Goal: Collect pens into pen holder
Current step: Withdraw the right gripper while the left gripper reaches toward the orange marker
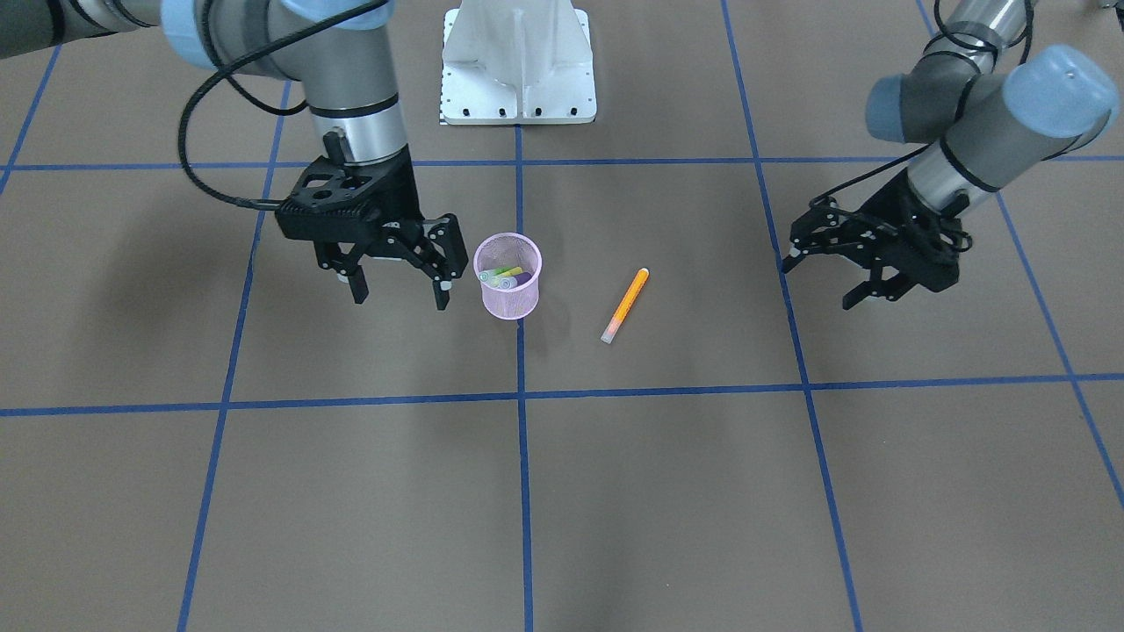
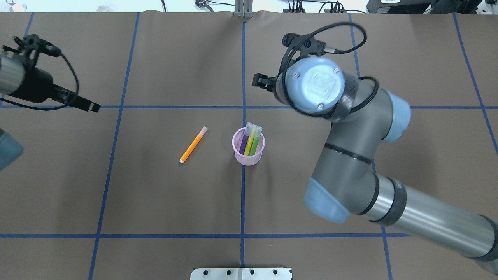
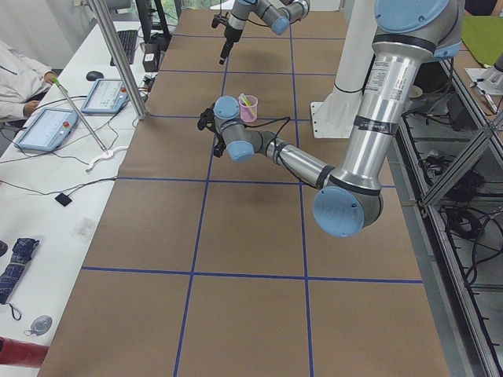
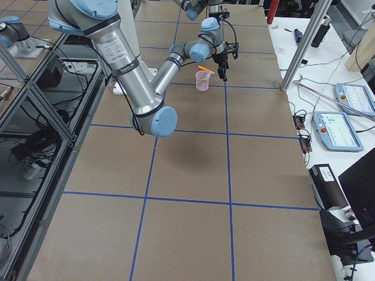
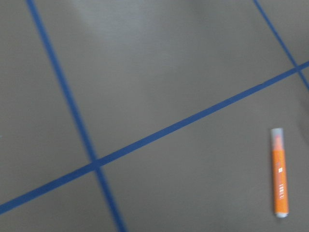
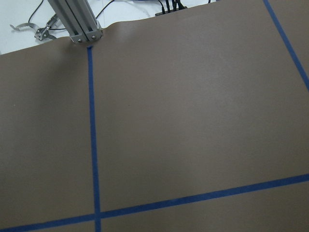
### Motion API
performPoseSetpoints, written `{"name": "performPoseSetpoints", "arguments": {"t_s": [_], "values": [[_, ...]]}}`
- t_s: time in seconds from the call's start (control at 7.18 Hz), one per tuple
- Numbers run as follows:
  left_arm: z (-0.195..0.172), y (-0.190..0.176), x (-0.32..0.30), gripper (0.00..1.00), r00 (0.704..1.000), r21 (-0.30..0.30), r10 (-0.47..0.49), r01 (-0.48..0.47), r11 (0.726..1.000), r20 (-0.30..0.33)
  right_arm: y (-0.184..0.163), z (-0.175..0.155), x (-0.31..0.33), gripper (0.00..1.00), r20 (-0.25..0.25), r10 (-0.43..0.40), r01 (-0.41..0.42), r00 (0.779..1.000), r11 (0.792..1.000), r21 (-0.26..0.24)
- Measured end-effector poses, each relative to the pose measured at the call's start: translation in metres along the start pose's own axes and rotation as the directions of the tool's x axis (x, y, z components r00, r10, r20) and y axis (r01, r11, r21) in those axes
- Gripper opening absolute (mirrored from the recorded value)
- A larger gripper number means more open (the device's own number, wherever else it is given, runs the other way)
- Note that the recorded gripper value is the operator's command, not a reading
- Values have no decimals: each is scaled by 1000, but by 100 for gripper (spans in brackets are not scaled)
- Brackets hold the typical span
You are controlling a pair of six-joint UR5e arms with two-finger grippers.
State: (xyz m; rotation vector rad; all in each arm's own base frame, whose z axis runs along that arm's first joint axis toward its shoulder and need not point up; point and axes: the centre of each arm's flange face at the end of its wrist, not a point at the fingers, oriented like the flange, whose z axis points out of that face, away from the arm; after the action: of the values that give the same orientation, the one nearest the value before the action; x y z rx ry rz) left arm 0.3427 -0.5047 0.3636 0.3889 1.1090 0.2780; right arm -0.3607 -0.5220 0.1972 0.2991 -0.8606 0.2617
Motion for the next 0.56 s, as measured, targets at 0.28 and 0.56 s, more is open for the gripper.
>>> {"name": "performPoseSetpoints", "arguments": {"t_s": [0.28,0.56], "values": [[56,-11,44,100,999,27,-7,5,1000,40,-47,-21,75,100,27,-107,109,994,990,-86],[89,-27,67,83,999,22,3,-4,1000,43,-74,-34,143,100,52,-182,187,982,974,-131]]}}
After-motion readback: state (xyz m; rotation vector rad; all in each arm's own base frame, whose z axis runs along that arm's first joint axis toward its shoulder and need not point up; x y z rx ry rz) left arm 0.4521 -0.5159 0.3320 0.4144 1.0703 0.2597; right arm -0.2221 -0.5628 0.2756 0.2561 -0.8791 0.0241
